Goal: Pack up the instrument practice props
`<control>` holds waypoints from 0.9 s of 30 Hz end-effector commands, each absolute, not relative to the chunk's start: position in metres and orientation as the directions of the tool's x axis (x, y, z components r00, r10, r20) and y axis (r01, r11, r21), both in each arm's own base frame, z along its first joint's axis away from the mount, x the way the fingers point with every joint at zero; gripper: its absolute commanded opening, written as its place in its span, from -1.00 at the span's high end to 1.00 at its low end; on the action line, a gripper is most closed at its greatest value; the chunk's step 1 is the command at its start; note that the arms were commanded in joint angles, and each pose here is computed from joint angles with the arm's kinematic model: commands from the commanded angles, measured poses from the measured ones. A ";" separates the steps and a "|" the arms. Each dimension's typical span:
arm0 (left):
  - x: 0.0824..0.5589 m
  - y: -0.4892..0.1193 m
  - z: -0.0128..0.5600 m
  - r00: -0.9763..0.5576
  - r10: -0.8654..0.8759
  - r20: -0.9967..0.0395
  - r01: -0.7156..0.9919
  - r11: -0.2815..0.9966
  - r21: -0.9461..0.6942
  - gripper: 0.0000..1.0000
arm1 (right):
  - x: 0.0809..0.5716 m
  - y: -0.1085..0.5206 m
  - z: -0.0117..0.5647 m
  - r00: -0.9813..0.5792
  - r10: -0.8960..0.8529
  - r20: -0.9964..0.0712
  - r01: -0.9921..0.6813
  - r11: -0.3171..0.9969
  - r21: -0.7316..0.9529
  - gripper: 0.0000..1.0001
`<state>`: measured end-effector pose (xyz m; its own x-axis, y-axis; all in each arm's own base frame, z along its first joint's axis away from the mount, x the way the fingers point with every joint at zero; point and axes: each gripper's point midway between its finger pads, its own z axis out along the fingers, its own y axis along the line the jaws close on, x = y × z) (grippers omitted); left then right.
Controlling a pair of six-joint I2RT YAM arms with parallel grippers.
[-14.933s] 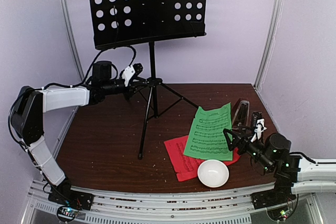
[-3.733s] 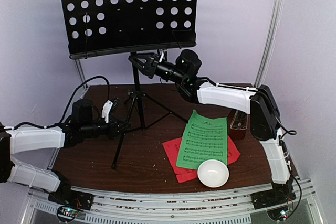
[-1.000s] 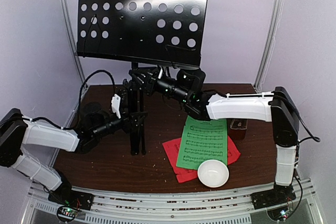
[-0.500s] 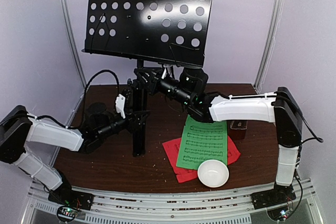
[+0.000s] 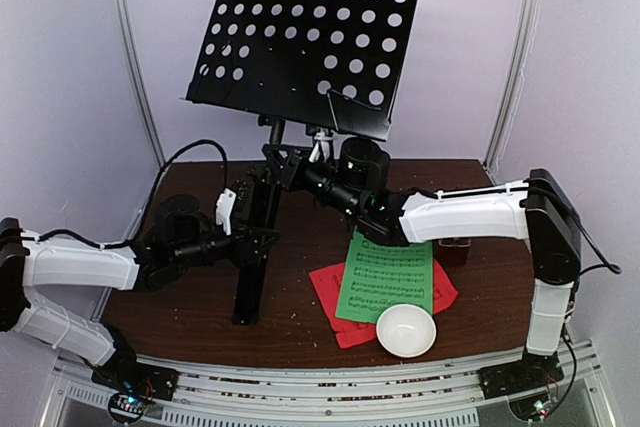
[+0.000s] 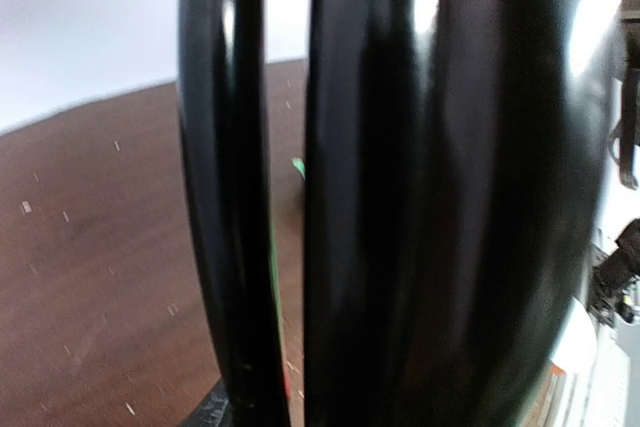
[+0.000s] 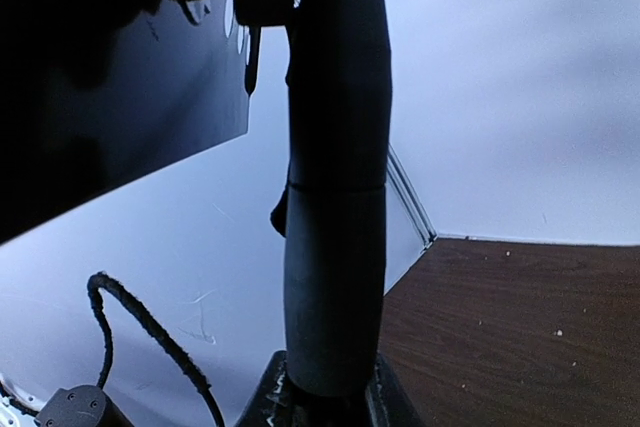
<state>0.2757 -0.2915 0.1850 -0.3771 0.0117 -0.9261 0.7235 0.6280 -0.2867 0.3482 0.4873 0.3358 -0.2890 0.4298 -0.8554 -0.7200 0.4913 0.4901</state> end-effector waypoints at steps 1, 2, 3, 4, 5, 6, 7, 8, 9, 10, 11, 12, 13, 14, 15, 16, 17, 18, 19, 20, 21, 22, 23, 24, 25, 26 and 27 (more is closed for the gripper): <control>0.264 -0.285 0.225 -0.379 -0.138 -0.915 0.729 0.564 -0.387 1.00 | 0.387 0.449 0.313 -0.254 0.447 -0.858 -0.602 0.621 0.501 1.00; 0.261 -0.283 0.223 -0.397 -0.138 -0.908 0.722 0.563 -0.401 1.00 | 0.390 0.448 0.304 -0.277 0.451 -0.848 -0.581 0.624 0.522 1.00; 0.258 -0.282 0.219 -0.413 -0.134 -0.901 0.718 0.560 -0.413 1.00 | 0.393 0.446 0.293 -0.300 0.454 -0.839 -0.562 0.627 0.540 0.98; 0.256 -0.281 0.218 -0.427 -0.133 -0.895 0.715 0.556 -0.424 1.00 | 0.395 0.445 0.283 -0.324 0.459 -0.827 -0.545 0.624 0.560 0.97; 0.252 -0.281 0.215 -0.442 -0.131 -0.887 0.713 0.548 -0.436 1.00 | 0.398 0.443 0.274 -0.342 0.461 -0.819 -0.535 0.622 0.573 0.94; 0.249 -0.281 0.213 -0.452 -0.128 -0.883 0.715 0.539 -0.445 1.00 | 0.398 0.445 0.266 -0.357 0.456 -0.816 -0.533 0.618 0.578 0.90; 0.245 -0.281 0.212 -0.460 -0.122 -0.879 0.720 0.528 -0.450 1.00 | 0.399 0.446 0.254 -0.370 0.441 -0.817 -0.529 0.623 0.576 0.86; 0.242 -0.281 0.209 -0.473 -0.115 -0.873 0.721 0.519 -0.459 1.00 | 0.400 0.448 0.246 -0.380 0.429 -0.820 -0.526 0.628 0.573 0.83; 0.240 -0.282 0.207 -0.486 -0.110 -0.867 0.720 0.512 -0.468 1.00 | 0.400 0.450 0.236 -0.392 0.416 -0.821 -0.520 0.636 0.570 0.81; 0.238 -0.282 0.204 -0.499 -0.107 -0.860 0.716 0.509 -0.479 1.00 | 0.401 0.451 0.229 -0.400 0.407 -0.821 -0.516 0.641 0.569 0.79; 0.238 -0.282 0.203 -0.510 -0.109 -0.853 0.710 0.507 -0.489 1.00 | 0.402 0.453 0.220 -0.411 0.397 -0.821 -0.510 0.646 0.568 0.76; 0.237 -0.281 0.200 -0.520 -0.113 -0.847 0.702 0.508 -0.499 1.00 | 0.402 0.454 0.213 -0.422 0.389 -0.819 -0.506 0.649 0.569 0.74; 0.236 -0.280 0.198 -0.529 -0.120 -0.840 0.694 0.508 -0.510 1.00 | 0.402 0.456 0.205 -0.433 0.381 -0.817 -0.502 0.651 0.569 0.71; 0.237 -0.279 0.196 -0.539 -0.129 -0.833 0.683 0.512 -0.521 1.00 | 0.403 0.457 0.197 -0.443 0.373 -0.815 -0.498 0.654 0.569 0.68; 0.237 -0.278 0.193 -0.547 -0.140 -0.826 0.672 0.515 -0.532 1.00 | 0.403 0.459 0.190 -0.454 0.367 -0.812 -0.495 0.654 0.572 0.66; 0.237 -0.276 0.189 -0.557 -0.149 -0.817 0.659 0.521 -0.543 1.00 | 0.403 0.460 0.183 -0.465 0.360 -0.809 -0.492 0.655 0.574 0.65; 0.237 -0.275 0.184 -0.568 -0.155 -0.808 0.646 0.524 -0.555 1.00 | 0.403 0.462 0.176 -0.475 0.354 -0.806 -0.491 0.653 0.576 0.64; 0.237 -0.273 0.180 -0.580 -0.164 -0.798 0.632 0.527 -0.568 1.00 | 0.403 0.464 0.171 -0.486 0.350 -0.801 -0.489 0.651 0.581 0.63; 0.237 -0.272 0.175 -0.590 -0.170 -0.789 0.621 0.529 -0.578 1.00 | 0.402 0.465 0.163 -0.497 0.345 -0.796 -0.485 0.650 0.585 0.62; 0.237 -0.271 0.170 -0.601 -0.175 -0.780 0.607 0.535 -0.587 1.00 | 0.403 0.466 0.154 -0.510 0.339 -0.790 -0.478 0.652 0.589 0.60; 0.237 -0.270 0.164 -0.613 -0.179 -0.770 0.592 0.542 -0.597 1.00 | 0.403 0.468 0.148 -0.518 0.337 -0.786 -0.476 0.650 0.592 0.59; 0.238 -0.268 0.159 -0.620 -0.181 -0.763 0.577 0.554 -0.600 1.00 | 0.403 0.469 0.141 -0.526 0.333 -0.783 -0.473 0.650 0.595 0.57; 0.238 -0.266 0.152 -0.625 -0.179 -0.760 0.566 0.567 -0.599 1.00 | 0.404 0.470 0.134 -0.533 0.330 -0.779 -0.465 0.656 0.595 0.55; 0.241 -0.263 0.147 -0.627 -0.177 -0.759 0.552 0.588 -0.592 1.00 | 0.405 0.471 0.128 -0.537 0.327 -0.778 -0.459 0.660 0.595 0.53; 0.242 -0.261 0.139 -0.631 -0.169 -0.757 0.536 0.610 -0.583 1.00 | 0.406 0.471 0.122 -0.543 0.327 -0.774 -0.451 0.663 0.597 0.52; 0.244 -0.259 0.133 -0.636 -0.162 -0.755 0.522 0.630 -0.575 1.00 | 0.407 0.472 0.117 -0.545 0.327 -0.772 -0.448 0.665 0.598 0.50; 0.245 -0.257 0.129 -0.639 -0.158 -0.753 0.513 0.643 -0.570 1.00 | 0.407 0.472 0.112 -0.548 0.325 -0.771 -0.446 0.666 0.598 0.48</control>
